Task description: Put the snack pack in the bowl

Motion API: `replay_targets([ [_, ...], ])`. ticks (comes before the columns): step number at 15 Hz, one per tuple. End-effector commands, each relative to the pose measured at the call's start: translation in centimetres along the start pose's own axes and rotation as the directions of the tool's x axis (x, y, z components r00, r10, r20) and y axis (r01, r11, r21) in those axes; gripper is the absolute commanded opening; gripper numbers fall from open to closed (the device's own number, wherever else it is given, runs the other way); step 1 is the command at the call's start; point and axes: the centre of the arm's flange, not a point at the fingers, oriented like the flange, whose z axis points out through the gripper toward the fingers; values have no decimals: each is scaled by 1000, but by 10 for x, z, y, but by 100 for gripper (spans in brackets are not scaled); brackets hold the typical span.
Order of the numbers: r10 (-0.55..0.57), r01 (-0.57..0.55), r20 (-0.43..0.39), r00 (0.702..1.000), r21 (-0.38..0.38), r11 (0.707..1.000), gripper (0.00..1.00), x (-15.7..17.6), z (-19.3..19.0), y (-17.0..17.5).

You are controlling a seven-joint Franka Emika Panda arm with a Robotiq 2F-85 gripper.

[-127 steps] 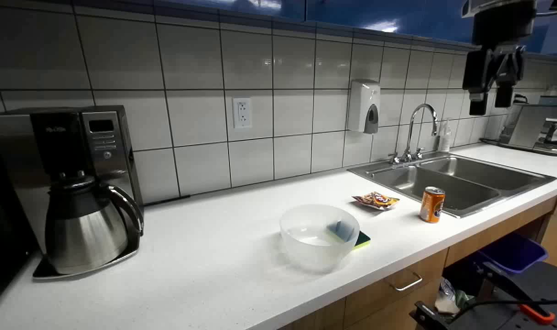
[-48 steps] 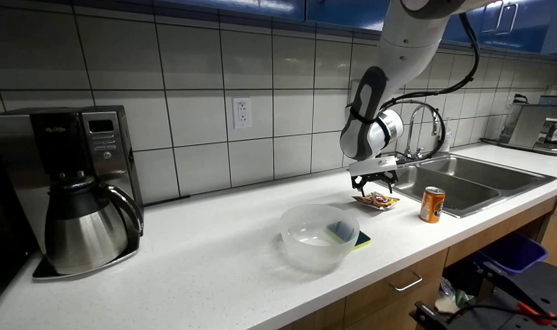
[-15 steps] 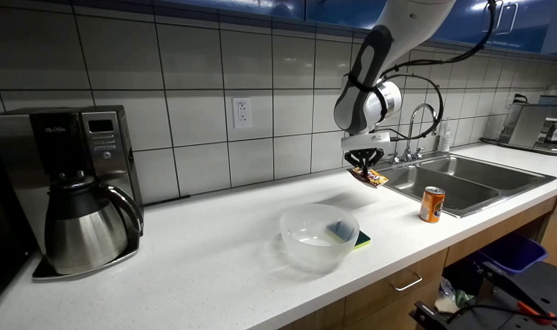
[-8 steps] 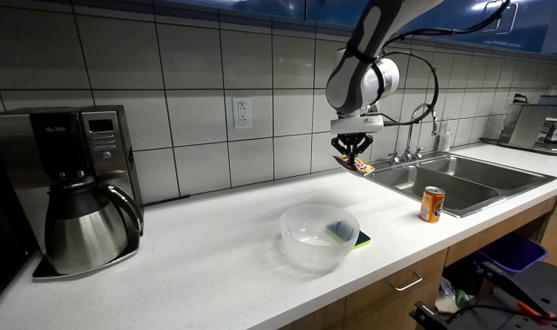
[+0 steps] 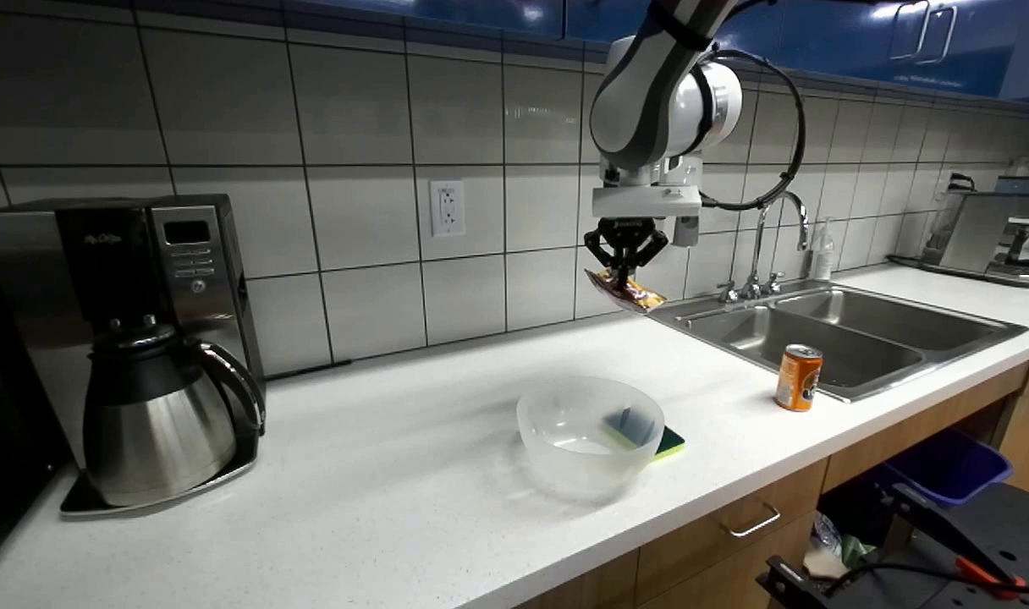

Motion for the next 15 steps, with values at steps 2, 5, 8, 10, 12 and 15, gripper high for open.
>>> replay_targets([
  [2, -79, 76, 31, 996, 88, 993, 0, -36, -26, -5],
  [5, -120, 111, 64, 991, 134, 985, 0, -51, -26, -14],
  [8, -157, 139, 97, 983, 165, 976, 0, -64, -18, -20],
  [10, -176, 153, 123, 977, 178, 972, 0, -71, -9, -22],
  [12, -193, 165, 147, 970, 185, 969, 0, -78, 3, -23],
  [15, -222, 186, 174, 959, 202, 961, 0, -87, 16, -26],
])
